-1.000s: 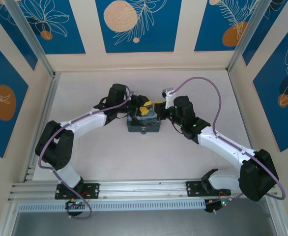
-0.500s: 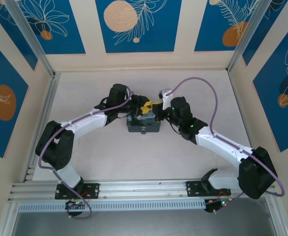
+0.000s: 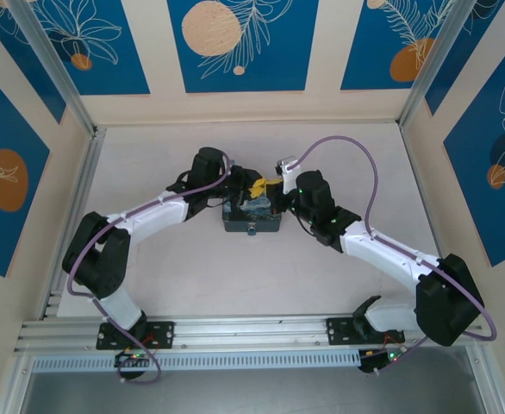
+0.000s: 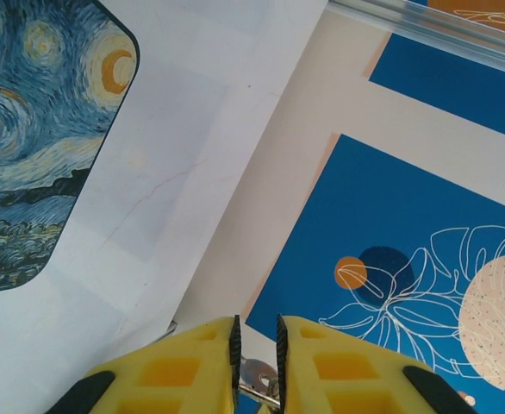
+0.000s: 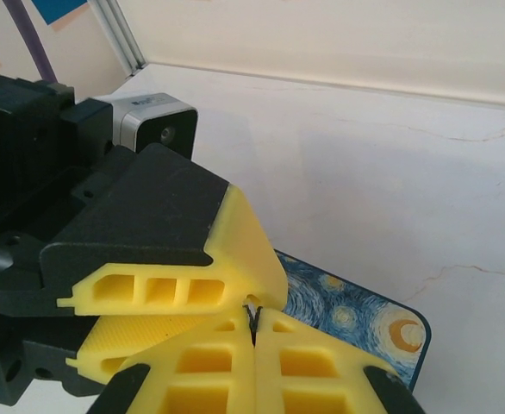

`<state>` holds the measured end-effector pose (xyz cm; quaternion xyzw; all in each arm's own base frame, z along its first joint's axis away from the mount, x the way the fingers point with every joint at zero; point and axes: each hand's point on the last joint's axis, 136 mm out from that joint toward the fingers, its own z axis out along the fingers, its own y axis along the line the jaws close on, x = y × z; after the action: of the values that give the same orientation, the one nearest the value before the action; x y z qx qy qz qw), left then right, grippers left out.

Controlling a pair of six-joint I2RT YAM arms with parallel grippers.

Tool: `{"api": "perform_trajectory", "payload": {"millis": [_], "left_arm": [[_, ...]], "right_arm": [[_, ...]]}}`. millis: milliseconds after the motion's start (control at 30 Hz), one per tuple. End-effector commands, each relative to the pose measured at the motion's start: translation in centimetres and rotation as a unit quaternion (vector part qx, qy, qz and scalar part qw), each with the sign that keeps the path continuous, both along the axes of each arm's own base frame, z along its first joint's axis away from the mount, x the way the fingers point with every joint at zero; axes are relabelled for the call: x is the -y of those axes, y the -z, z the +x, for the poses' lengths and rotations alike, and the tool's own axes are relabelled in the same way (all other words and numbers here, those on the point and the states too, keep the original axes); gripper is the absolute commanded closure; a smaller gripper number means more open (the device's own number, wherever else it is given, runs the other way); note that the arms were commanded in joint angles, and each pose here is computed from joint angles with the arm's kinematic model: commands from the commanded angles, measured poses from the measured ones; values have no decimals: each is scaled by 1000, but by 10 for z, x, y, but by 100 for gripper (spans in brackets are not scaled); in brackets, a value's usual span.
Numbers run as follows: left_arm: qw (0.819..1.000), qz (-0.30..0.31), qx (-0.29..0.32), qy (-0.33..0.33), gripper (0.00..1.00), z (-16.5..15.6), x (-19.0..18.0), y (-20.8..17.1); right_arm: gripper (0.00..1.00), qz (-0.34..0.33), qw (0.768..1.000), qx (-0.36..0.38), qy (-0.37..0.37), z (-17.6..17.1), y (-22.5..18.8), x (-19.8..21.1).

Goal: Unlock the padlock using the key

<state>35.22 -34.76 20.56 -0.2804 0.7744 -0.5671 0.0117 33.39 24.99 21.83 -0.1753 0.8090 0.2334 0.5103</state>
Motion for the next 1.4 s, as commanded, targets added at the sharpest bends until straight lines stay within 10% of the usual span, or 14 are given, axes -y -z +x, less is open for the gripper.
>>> {"api": "perform_trajectory", "payload": {"millis": [0,267,533,1067,1233,1367], "left_arm": [[999,-29,32,16,83,-6,12,-33],[999,-30,30,17,90,-5,13,-31],[999,-34,32,21,77,-7,16,-34],[998,-38,38,24,100,-4,20,-34],[997,-27,62,29,100,1,21,-30],[990,2,131,51,100,9,23,-37]], "right_arm": [[100,-1,1000,22,2,4,-7,-3],[100,-4,1000,22,-2,3,-4,-5],[100,-24,999,40,-1,3,-4,-9],[100,-43,998,48,-11,-1,-1,-15],[59,28,999,-4,19,-2,-13,9],[51,132,987,-78,41,-10,-25,40]]}}
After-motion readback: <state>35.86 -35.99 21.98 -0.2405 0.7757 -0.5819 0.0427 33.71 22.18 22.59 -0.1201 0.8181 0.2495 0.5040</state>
